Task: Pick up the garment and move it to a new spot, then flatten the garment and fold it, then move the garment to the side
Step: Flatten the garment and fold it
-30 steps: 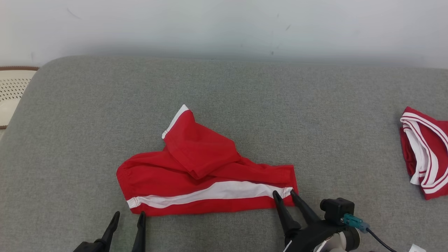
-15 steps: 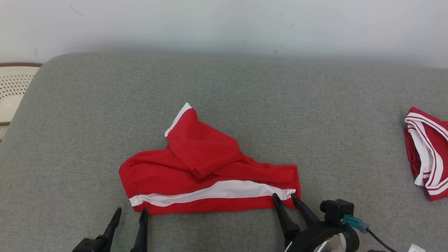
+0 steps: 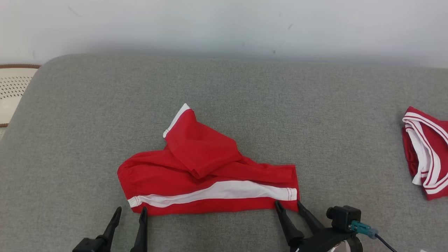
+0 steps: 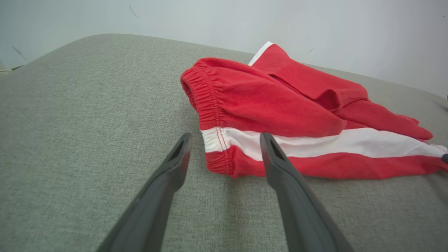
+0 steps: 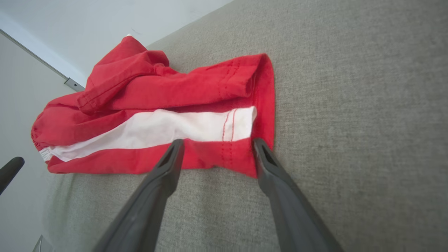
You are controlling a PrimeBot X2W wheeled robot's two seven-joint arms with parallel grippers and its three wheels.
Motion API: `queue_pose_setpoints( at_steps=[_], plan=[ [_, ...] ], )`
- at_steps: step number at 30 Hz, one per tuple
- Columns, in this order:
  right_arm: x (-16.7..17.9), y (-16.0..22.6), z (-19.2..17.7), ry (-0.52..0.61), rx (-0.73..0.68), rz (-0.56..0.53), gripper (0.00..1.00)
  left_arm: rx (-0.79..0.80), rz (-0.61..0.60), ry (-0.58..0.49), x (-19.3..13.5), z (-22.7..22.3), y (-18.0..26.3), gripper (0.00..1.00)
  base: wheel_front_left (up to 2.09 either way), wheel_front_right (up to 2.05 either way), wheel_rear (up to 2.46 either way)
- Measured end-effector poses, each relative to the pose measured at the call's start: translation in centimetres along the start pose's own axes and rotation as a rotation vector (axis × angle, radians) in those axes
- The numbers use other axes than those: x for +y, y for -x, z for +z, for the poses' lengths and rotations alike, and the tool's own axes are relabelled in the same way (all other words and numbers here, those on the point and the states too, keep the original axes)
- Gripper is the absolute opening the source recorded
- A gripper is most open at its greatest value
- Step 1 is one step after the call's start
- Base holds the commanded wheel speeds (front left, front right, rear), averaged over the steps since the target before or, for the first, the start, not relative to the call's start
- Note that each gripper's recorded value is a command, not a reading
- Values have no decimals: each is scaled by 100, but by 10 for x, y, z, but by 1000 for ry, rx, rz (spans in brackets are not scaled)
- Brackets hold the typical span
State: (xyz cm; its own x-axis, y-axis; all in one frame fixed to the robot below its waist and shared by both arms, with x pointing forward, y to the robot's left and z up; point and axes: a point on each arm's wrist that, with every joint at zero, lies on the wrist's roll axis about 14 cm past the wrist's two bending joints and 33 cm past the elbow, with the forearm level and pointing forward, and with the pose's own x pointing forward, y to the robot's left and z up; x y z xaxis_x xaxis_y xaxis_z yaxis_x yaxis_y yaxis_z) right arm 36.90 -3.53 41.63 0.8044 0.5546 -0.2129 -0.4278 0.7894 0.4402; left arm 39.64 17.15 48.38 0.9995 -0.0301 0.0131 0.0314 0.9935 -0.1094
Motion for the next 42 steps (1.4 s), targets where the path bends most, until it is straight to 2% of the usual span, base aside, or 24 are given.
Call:
queue_pose_setpoints(
  at_steps=[19, 32, 37, 39, 42],
  plan=[
    [10, -8, 11, -29, -6, 47, 100, -3, 13, 7, 4, 2, 6, 100, 0, 0, 0],
    [4, -9, -1, -85, 44, 31, 100, 3, 17, 23, 3, 0, 7, 100, 0, 0, 0],
    [5, -12, 6, -92, 31, 34, 100, -5, 15, 28, 2, 2, 6, 100, 0, 0, 0],
    [5, -12, 6, -91, 30, 34, 95, -10, 7, 33, 0, 4, 5, 100, 0, 0, 0],
    [5, -13, 9, -84, 24, 37, 95, -12, -5, 44, -2, 5, 5, 100, 0, 0, 0]
  ],
)
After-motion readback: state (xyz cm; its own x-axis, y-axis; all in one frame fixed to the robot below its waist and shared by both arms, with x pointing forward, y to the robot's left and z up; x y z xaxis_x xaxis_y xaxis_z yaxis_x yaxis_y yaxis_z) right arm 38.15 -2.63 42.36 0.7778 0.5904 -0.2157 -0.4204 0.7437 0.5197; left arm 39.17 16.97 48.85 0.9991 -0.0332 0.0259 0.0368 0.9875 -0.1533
